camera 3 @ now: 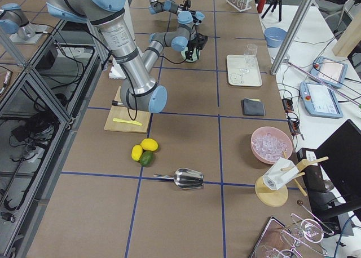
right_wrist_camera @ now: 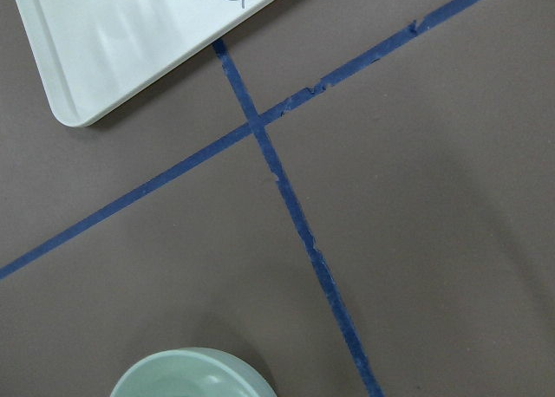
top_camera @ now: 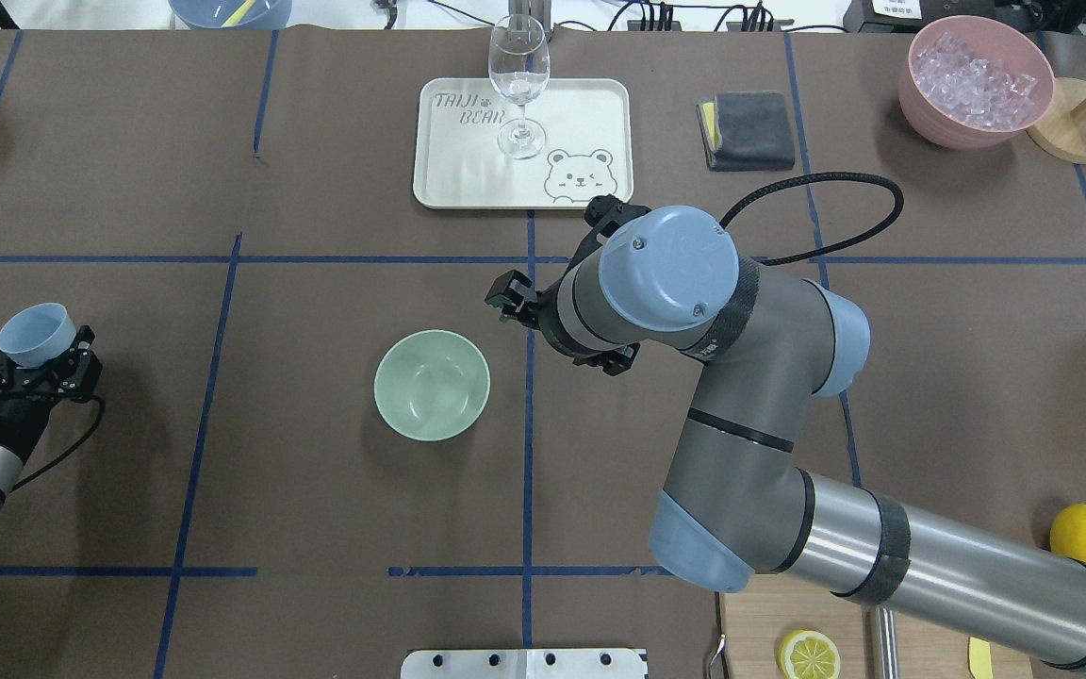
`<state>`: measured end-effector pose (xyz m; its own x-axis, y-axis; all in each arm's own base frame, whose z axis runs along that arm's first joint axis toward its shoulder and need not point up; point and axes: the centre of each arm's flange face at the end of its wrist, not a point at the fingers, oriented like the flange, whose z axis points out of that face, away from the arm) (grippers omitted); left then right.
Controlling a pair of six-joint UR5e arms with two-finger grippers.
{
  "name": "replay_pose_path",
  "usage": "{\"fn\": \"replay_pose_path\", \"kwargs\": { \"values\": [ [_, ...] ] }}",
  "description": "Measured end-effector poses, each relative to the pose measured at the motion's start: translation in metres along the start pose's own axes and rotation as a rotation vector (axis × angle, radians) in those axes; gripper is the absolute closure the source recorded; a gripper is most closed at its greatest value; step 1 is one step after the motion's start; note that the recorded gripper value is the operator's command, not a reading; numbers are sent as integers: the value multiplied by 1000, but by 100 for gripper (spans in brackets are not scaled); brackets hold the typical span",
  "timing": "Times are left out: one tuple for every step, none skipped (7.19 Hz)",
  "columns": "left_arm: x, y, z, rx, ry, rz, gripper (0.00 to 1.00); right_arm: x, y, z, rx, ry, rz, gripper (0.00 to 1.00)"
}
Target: Pour ice into bowl
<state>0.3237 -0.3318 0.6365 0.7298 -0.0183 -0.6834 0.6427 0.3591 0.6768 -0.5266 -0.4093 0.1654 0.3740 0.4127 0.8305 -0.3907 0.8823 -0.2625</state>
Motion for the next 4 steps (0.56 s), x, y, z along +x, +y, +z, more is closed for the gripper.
{"fn": "replay_pose_path", "kwargs": {
  "values": [
    [4, -7, -2, 12, 29, -9, 100, 0, 0, 0, 5, -2, 0, 0],
    [9, -15, -5, 35, 66, 9, 100, -1, -1, 0, 11, -3, 0, 0],
    [17, -23, -5, 59, 94, 51, 100, 0, -1, 0, 14, -4, 0, 0],
    [29, -29, -6, 78, 113, 87, 100, 1, -2, -1, 15, -3, 0, 0]
  ]
}}
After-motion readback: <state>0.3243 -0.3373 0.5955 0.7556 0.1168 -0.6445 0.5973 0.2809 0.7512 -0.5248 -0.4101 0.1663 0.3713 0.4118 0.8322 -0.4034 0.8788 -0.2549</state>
